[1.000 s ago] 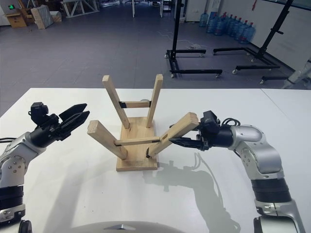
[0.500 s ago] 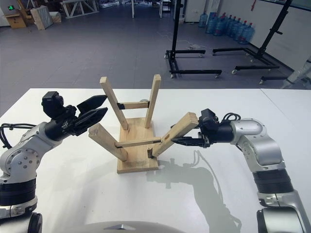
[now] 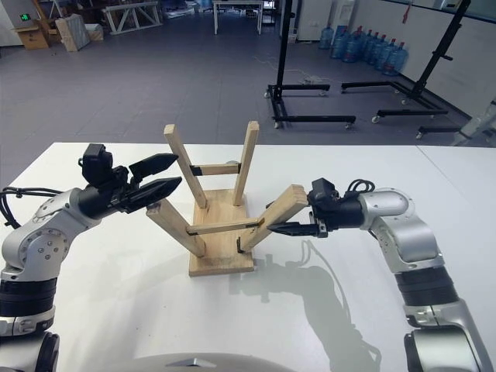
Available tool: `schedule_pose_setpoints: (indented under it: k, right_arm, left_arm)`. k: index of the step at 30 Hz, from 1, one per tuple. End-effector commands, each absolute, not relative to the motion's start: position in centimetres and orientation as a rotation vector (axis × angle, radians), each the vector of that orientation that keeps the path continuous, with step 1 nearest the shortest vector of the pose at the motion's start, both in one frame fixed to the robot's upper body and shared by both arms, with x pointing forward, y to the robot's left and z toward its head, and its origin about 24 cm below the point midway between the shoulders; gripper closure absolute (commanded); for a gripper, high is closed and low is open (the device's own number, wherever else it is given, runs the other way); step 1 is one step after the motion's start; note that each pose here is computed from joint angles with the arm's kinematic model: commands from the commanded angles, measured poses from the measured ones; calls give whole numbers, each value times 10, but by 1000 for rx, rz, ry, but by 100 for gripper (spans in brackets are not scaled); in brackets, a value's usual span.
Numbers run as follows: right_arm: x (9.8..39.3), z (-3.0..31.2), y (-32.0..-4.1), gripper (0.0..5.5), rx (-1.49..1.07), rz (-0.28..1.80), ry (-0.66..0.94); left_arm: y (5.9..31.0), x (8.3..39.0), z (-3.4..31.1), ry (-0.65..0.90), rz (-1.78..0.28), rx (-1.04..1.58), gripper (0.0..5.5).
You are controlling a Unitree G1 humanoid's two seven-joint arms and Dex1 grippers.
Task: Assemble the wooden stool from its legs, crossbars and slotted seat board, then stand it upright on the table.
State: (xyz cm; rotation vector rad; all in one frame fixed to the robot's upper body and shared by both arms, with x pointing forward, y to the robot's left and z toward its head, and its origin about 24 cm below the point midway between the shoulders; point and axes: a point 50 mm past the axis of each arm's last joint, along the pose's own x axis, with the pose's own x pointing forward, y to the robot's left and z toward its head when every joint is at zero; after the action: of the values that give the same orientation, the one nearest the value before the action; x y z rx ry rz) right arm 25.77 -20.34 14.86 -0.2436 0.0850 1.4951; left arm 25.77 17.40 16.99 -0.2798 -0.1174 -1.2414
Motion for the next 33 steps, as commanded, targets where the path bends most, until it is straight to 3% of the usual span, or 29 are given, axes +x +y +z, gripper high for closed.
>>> schedule_pose_setpoints:
  k: [1, 8, 18, 25, 33]
  right_arm:
    - [263, 143, -202, 345, -298, 1502, 136]
    - [267, 149, -195, 346, -399, 1527, 108]
    - [271, 144, -183, 346, -224, 1562, 199]
    - [278, 130, -186, 346, -241, 1541, 236]
    - [273, 126, -169, 346, -267, 1581, 209]
  left_arm:
    - [177, 258, 142, 58, -1196, -269, 168]
    - [178, 259, 144, 59, -1200, -262, 168]
    - [176, 261, 144, 64, -1209, -243, 168]
    - [172, 262, 141, 67, -1219, -242, 168]
    - [165, 263, 136, 65, -1214, -241, 168]
